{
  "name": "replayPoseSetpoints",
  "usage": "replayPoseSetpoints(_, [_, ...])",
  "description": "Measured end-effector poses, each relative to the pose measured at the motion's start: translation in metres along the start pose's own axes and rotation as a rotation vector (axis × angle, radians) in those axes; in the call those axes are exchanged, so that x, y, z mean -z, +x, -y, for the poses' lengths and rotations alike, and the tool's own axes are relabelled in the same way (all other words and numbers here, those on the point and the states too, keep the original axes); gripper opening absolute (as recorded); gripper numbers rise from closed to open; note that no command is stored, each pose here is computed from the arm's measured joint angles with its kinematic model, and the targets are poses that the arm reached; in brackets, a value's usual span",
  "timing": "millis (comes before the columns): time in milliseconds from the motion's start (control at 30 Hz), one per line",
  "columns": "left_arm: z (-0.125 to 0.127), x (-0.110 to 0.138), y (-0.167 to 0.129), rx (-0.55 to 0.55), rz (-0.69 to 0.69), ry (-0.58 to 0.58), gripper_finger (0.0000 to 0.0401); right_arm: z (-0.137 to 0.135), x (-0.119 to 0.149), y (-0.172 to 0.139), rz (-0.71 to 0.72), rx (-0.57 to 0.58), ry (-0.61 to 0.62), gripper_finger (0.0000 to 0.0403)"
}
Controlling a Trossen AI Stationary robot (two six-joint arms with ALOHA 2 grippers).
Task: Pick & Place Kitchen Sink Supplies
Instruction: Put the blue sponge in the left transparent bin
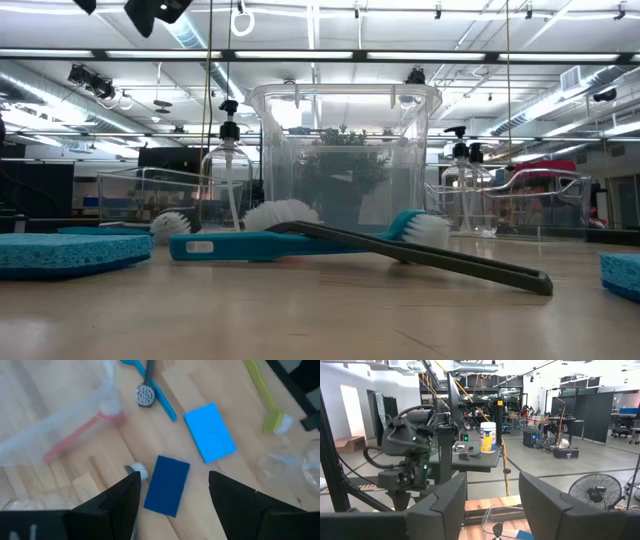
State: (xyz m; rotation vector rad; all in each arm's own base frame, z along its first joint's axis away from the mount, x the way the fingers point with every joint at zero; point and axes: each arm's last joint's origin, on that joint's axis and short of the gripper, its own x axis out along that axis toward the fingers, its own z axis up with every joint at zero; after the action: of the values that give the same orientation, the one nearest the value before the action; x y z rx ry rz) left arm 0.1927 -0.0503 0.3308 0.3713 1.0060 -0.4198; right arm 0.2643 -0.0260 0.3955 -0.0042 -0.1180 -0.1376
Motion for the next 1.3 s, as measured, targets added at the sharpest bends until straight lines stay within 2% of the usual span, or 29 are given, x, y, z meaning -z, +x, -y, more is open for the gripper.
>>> replayPoseSetpoints(167, [0.007, 0.002, 0.015, 0.019, -0.057, 0.012, 0.0238, 0.000, 0.000, 0.000, 0.000, 0.000, 0.000, 0.0185])
replayPoseSetpoints(500, [0.018, 0.030, 0.052, 0.069, -0.192, 0.025, 0.0238, 0.000, 0.000, 0.000, -0.003, 0.000, 0.000, 0.0185])
replayPoseSetpoints(700, [0.021, 0.043, 0.075, 0.068, -0.197, 0.025, 0.0238, 0.000, 0.001, 0.000, -0.007, 0.000, 0.000, 0.0185])
replayPoseSetpoints(1000, [0.021, 0.057, 0.097, -0.042, -0.207, 0.041, 0.0238, 0.000, 0.001, 0.000, -0.007, 0.002, 0.000, 0.0185])
replayPoseSetpoints(1300, [0.025, 0.063, 0.109, -0.015, -0.173, 0.173, 0.0238, 0.000, 0.001, 0.000, -0.007, 0.002, 0.000, 0.0185])
